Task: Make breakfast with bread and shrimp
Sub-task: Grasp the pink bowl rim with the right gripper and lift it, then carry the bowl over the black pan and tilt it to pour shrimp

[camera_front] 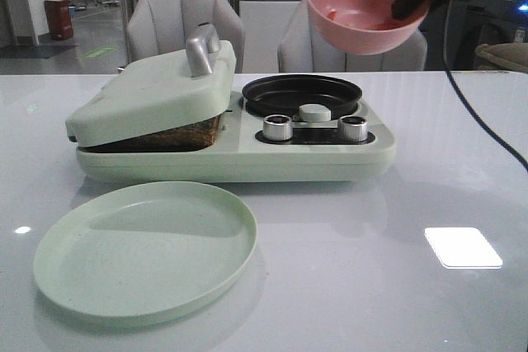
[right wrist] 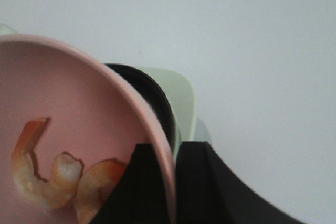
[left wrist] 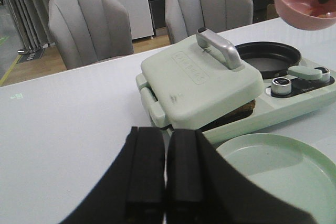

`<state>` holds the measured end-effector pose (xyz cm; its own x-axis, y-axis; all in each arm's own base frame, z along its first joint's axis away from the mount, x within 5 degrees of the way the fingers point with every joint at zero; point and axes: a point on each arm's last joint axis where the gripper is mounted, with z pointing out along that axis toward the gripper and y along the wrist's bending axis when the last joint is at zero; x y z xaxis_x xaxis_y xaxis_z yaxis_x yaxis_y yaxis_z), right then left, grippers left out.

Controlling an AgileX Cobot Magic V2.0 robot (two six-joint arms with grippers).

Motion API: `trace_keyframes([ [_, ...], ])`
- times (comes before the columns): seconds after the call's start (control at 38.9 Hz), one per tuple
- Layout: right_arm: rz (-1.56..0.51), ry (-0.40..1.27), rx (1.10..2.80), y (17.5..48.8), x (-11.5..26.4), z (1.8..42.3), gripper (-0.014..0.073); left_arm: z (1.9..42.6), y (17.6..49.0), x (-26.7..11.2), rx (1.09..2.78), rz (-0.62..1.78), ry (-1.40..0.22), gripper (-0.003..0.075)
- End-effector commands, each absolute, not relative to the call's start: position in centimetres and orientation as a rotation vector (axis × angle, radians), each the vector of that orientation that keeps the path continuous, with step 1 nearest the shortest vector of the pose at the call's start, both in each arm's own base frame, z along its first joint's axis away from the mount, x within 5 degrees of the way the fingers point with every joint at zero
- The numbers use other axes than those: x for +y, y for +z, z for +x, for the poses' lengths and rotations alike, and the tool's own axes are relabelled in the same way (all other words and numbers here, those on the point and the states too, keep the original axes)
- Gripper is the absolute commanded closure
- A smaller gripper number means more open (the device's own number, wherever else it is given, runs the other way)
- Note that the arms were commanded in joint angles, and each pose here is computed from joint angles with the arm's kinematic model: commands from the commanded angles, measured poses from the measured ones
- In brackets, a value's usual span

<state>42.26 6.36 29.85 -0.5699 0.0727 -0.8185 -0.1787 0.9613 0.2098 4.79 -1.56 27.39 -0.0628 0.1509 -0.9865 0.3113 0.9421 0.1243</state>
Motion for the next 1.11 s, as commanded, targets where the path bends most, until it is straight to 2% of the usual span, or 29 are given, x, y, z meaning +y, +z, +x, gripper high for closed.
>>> trace_keyframes([
  [0.0,-0.062,0.311,1.9,35.0,7.5,41.8,0.0452,4.8,28.9,-1.6,1.548,0.331,-0.163,0.0608],
  [0.21,-0.036,0.279,1.745,35.3,9.4,42.5,0.0452,4.8,28.9,-1.6,1.548,0.331,-0.163,0.0608],
  [0.39,0.008,0.221,1.631,34.3,10.0,43.8,0.0452,4.8,28.9,-1.6,1.548,0.331,-0.163,0.0608],
  [0.72,-0.063,0.064,1.456,31.4,10.5,45.9,0.0454,4.8,28.9,-1.6,1.548,0.331,-0.163,0.0608],
  [0.87,-0.091,0.036,1.345,29.7,10.5,45.7,0.0455,4.8,28.9,-1.6,1.548,0.331,-0.163,0.0608],
  [1.08,-0.185,0.034,1.077,27.1,11.2,44.6,0.0455,4.8,28.9,-1.6,1.548,0.331,-0.163,0.0608],
])
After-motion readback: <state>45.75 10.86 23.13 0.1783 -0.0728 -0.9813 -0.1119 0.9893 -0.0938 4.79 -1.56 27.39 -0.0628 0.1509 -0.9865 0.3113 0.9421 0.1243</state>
